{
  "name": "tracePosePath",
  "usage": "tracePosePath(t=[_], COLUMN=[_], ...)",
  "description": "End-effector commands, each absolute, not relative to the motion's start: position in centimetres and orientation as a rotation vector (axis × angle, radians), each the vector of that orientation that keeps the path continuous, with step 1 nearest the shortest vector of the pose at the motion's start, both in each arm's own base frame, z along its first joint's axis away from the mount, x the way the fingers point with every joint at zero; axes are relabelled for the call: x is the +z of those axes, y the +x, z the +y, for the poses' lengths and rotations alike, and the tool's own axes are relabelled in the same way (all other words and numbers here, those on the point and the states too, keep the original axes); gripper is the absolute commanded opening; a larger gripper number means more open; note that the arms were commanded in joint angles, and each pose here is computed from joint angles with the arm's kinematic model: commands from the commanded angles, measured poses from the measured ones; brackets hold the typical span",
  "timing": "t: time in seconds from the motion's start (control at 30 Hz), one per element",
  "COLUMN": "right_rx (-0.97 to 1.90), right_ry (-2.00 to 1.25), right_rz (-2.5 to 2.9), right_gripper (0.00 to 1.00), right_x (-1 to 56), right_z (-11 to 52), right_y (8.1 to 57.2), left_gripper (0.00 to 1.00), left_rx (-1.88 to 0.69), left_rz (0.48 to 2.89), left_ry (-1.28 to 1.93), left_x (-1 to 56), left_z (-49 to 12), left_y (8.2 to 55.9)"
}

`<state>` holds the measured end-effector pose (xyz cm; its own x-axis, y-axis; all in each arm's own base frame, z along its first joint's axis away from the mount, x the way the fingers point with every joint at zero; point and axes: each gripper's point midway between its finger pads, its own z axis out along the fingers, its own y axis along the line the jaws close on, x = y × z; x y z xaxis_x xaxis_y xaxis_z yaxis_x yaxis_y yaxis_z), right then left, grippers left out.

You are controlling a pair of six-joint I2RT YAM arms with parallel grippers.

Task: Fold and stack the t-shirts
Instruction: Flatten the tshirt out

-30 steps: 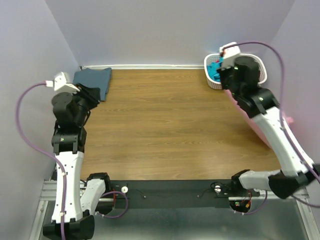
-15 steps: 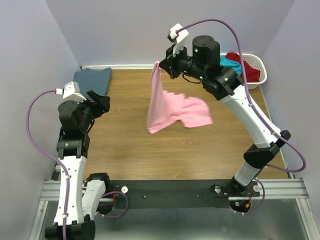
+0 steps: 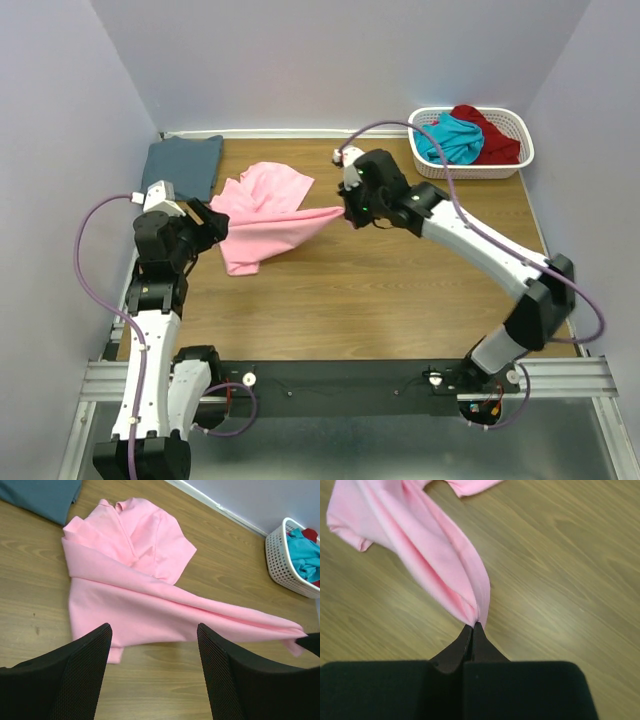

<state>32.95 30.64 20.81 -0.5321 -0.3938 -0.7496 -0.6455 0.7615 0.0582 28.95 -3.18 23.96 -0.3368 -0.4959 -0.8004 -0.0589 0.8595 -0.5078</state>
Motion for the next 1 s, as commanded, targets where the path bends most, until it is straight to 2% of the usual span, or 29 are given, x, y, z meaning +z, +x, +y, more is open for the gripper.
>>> tracePosePath(t=[0.0,0.1,0.23,0.47,0.73,0.87,0.97], right_rx=[0.156,0.094,0.165,0.127,0.080,0.067,0.060], right_ry=[-0.604,-0.601,-0.666,-0.635,-0.554,-0.567,-0.570], right_rz=[2.029,1.953,1.829,1.916,2.072,2.102,2.114], right_gripper=[0.01,0.01,0.01,0.01,0.01,0.01,0.01], right_x=[26.9,28.3,28.9,23.1,17.2,16.1,15.7], right_z=[24.2,21.5,20.4,17.9,16.7,16.7,16.7], right_y=[33.6,32.4,29.6,27.7,27.0,26.9,26.9], left_gripper=[0.77,0.77,0.77,0.83,0.83,0.68,0.66], left_rx=[-0.498,-0.505,-0.509,-0.542,-0.438,-0.469,-0.510], left_rz=[1.880,1.902,1.948,2.076,2.219,2.305,2.314], left_ry=[-0.390,-0.412,-0.436,-0.387,-0.421,-0.429,-0.425], left_x=[23.6,22.6,20.9,17.4,13.0,10.6,10.8], left_z=[-3.8,-3.8,-4.2,-7.7,-9.4,-10.9,-12.4], left_y=[29.0,29.4,30.0,31.2,34.9,36.4,37.4])
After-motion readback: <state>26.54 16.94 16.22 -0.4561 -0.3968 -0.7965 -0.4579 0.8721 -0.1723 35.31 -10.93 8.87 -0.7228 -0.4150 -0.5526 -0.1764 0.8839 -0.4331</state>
